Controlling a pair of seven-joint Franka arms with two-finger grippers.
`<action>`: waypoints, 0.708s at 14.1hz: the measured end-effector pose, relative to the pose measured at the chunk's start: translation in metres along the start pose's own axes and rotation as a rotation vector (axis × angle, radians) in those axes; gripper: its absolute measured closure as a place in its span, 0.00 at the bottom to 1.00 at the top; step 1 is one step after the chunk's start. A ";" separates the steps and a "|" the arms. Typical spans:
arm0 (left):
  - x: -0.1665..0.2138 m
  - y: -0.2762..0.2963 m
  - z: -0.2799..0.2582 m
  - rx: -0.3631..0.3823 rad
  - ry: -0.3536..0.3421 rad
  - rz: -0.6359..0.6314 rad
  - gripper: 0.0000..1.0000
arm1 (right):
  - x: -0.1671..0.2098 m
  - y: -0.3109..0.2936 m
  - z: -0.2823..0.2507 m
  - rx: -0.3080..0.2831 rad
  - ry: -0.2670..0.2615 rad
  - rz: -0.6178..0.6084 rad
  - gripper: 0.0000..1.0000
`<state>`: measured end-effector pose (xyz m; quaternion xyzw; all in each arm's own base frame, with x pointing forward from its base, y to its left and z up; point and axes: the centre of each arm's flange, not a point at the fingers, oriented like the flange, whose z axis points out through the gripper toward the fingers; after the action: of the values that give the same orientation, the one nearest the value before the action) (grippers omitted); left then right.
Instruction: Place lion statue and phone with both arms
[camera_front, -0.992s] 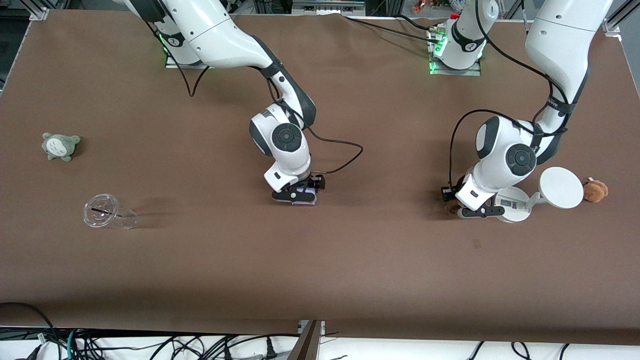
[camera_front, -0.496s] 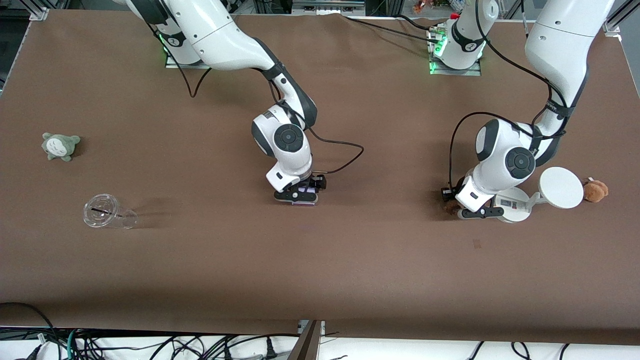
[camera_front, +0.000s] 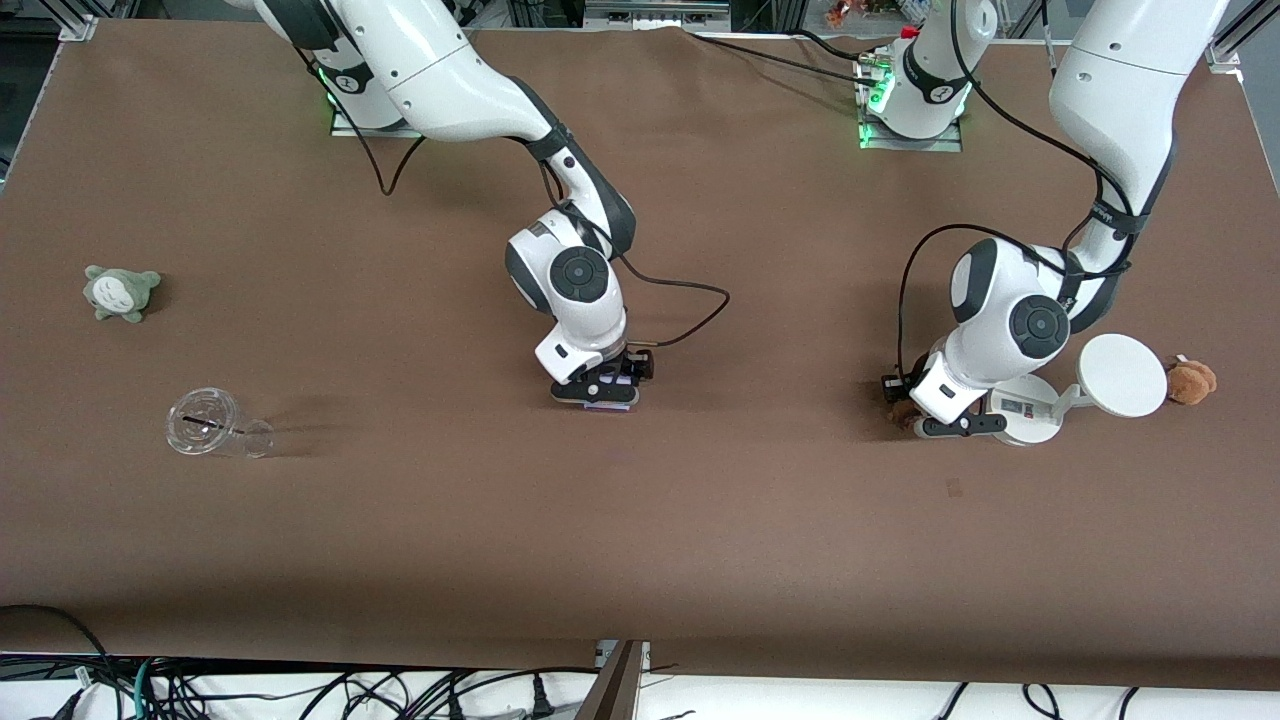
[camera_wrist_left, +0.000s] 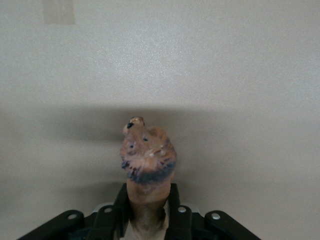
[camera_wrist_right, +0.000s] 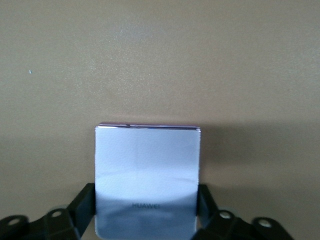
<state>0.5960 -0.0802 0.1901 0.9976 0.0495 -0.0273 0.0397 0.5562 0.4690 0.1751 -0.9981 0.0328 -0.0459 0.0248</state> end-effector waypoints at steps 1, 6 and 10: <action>-0.001 -0.001 0.003 0.000 -0.006 -0.001 0.53 | 0.001 0.000 0.000 0.000 0.002 -0.003 0.17; -0.002 -0.002 0.011 0.003 -0.027 -0.004 0.06 | 0.029 0.013 -0.027 0.005 0.041 -0.005 0.17; 0.001 0.008 -0.018 0.018 -0.056 0.011 0.00 | 0.072 0.070 -0.051 -0.051 -0.006 -0.040 0.17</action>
<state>0.5989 -0.0864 0.2089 0.9971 0.0424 -0.0553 0.0321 0.6185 0.3922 0.2284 -0.9990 0.0137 -0.0424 -0.0013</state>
